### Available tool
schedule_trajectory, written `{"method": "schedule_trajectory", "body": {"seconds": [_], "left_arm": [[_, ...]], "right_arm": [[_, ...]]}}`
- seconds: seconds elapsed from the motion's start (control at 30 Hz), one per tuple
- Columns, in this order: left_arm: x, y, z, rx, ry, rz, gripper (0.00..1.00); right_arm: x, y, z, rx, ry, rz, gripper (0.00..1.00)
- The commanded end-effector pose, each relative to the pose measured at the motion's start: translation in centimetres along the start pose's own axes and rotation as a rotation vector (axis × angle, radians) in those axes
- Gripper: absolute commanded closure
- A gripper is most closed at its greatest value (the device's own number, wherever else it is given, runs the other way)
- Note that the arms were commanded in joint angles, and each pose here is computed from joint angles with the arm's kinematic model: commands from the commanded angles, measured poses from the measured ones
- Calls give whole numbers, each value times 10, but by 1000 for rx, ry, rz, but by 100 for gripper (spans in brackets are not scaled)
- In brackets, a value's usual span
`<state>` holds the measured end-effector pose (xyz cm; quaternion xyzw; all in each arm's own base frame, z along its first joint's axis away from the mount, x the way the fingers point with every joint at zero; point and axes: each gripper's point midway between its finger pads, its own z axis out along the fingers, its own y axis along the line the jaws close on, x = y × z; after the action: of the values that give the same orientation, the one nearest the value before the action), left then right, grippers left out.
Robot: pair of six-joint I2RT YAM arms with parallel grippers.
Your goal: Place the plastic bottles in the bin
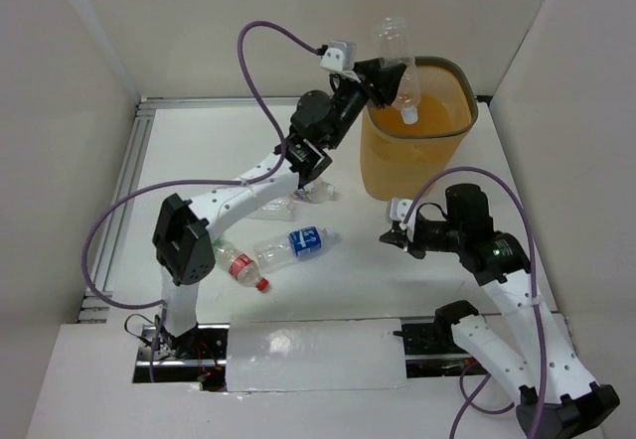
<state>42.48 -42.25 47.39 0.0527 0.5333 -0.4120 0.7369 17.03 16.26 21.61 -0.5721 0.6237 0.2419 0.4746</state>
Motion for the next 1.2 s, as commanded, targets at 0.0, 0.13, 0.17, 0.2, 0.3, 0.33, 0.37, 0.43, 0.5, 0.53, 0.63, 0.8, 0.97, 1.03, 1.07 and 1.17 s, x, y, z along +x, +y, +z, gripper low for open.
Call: {"method": "schedule_trajectory", "body": {"seconds": [0.0,0.13,0.17,0.2,0.3,0.33,0.37,0.43,0.5,0.53,0.63,0.8,0.97,1.03,1.07,1.17], "left_arm": [[-46,-14,16,15,-235,-13,86],[-4,0,27,-64,-183,43,76],[1,4,29,-78,-183,58,72],[13,6,31,-100,-164,87,66],[24,12,33,-144,-132,133,51],[32,17,33,-158,-120,158,49],[32,17,33,-158,-120,158,49],[32,19,32,-171,-103,164,45],[27,18,31,-172,-97,166,28],[20,17,29,-173,-92,181,21],[14,5,24,-161,-72,208,2],[-27,-21,10,-129,-69,242,0],[-62,-37,-28,-133,-18,287,0],[-67,-47,-53,-133,29,297,0],[-64,-48,-67,-124,71,320,0],[-47,-35,-133,-127,195,345,0]], "right_arm": [[-3,14,-1,-43,-23,-17,100],[-4,15,-2,-38,-28,-25,100],[-4,15,-2,-38,-28,-25,100],[-4,15,-2,-38,-28,-25,98],[-4,15,-2,-38,-28,-25,97],[-5,16,-2,-44,-34,-25,95],[-5,16,-2,-44,-34,-25,95],[-5,16,-2,-44,-34,-25,92],[-4,15,-1,-49,-30,-18,86],[-3,14,-1,-42,-23,-18,76],[-1,14,0,-47,-19,-11,55],[-1,12,0,-36,-17,-9,34],[5,8,4,-37,0,-20,28],[10,3,5,-23,25,-47,26],[14,0,6,-20,45,-53,24],[38,-12,11,-1,138,-107,20]]}}
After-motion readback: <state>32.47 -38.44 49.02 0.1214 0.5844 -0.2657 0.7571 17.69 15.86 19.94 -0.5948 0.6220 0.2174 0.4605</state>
